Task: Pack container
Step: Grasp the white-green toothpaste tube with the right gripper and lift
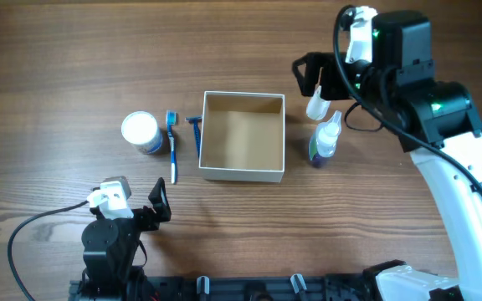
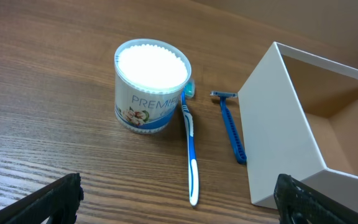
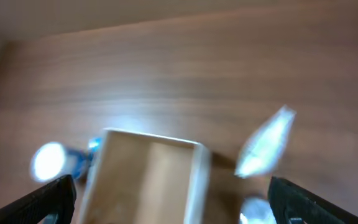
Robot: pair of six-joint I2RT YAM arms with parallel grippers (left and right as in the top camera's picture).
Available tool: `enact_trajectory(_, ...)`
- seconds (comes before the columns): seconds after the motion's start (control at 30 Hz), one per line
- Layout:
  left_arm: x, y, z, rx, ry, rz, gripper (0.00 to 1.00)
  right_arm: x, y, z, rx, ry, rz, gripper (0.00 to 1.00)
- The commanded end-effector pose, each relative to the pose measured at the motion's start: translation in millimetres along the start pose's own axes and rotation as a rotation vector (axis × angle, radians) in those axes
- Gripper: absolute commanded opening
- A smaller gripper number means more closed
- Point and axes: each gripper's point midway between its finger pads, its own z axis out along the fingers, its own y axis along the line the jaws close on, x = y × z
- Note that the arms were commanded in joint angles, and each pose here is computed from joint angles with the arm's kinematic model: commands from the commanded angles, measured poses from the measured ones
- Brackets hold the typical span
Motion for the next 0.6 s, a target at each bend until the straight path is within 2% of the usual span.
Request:
enact_trajectory(0.0, -1.0, -1.5, -0.3, 0.008, -0.007, -0.003, 1.00, 2.9, -38.5, 25.0, 0.211, 0.017, 0.157, 1.00)
enact_trajectory(0.1, -1.0, -1.5, -0.3, 0.008, -0.007, -0.003, 1.00, 13.0, -50.0, 54.5, 0.264, 0.072, 0.197, 1.00)
enact_trajectory(0.23, -1.0, -1.5, -0.3, 0.008, -0.007, -0.003, 1.00, 26.7, -60.5, 84.8, 0.308, 0.134, 0.226, 0.88)
enact_trajectory(0.33, -1.0, -1.5, -0.3, 0.008, -0.007, -0.003, 1.00, 36.5, -77.7, 98.4, 0.400, 0.153, 0.273, 0.85)
enact_trajectory(0.47, -1.0, -1.6, -0.3, 0.008, -0.007, -0.003, 1.00, 44.7, -84.9, 108.2, 0.436, 0.179, 0.288, 0.65)
enact_trajectory(0.57, -1.0, -1.5, -0.3, 0.008, -0.007, -0.003, 1.00, 45.1, -85.3, 109.6, 0.437, 0.181, 0.285, 0.45)
